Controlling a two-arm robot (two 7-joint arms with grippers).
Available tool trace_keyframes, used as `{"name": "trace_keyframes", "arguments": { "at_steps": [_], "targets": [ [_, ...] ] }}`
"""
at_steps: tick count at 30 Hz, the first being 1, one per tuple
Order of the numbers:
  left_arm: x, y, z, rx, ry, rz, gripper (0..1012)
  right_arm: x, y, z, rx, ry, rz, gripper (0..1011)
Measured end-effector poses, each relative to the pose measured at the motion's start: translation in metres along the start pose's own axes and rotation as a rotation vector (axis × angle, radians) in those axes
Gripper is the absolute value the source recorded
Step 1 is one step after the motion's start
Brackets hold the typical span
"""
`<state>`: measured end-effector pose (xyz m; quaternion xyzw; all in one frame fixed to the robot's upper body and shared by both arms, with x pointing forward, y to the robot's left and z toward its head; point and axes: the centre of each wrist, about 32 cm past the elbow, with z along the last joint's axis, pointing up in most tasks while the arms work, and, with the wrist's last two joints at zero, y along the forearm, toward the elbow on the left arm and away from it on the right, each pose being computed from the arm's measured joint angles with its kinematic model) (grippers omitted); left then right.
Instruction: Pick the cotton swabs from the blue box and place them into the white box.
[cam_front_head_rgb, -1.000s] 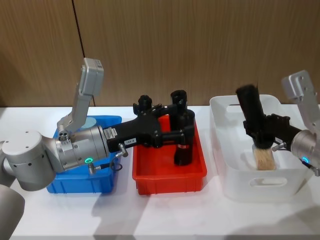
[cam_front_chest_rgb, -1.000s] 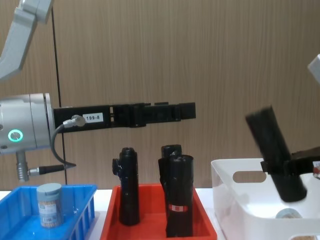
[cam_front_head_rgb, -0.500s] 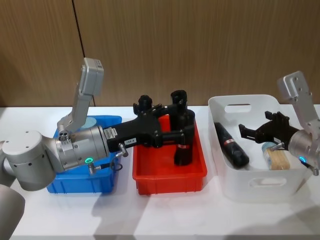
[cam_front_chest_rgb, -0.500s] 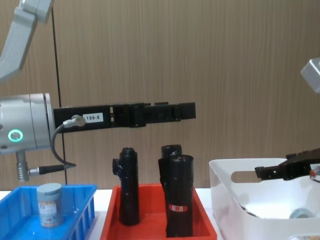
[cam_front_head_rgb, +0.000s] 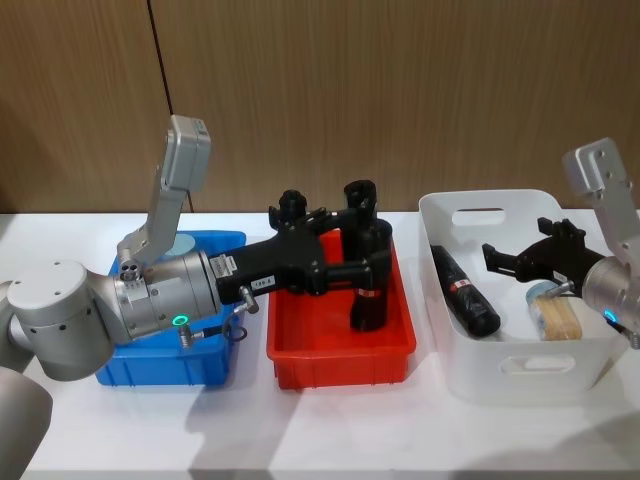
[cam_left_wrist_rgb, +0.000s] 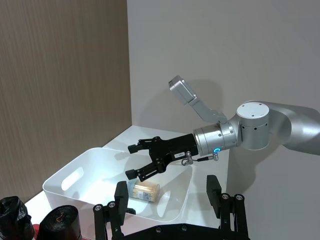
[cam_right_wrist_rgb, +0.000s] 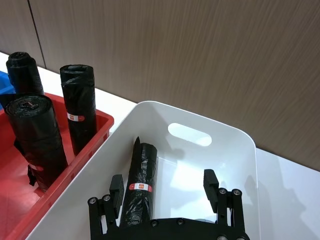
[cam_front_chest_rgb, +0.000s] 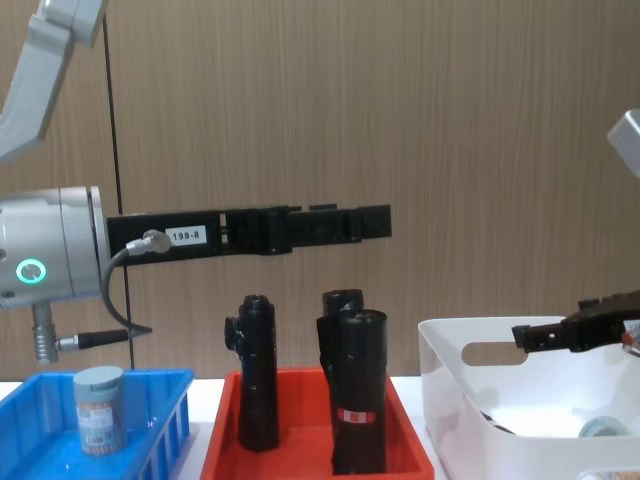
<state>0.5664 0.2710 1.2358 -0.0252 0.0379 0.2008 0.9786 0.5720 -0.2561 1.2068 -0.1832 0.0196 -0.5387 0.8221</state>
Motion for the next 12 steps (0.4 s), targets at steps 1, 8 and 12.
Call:
{"name": "trace_keyframes", "arguments": {
  "at_steps": [1,8,12],
  "targets": [
    [0.0,0.0,0.0,0.0,0.0,0.0,1000,0.0,-0.0001,0.0001,0.001,0.0,0.0,1002],
    [0.0,0.0,0.0,0.0,0.0,0.0,999,0.0004,-0.0006,0.0006,0.005,0.003,-0.002,1002],
    [0.0,0.0,0.0,0.0,0.0,0.0,1000,0.0005,-0.0008,0.0007,0.006,0.004,-0.003,1002]
  ]
}}
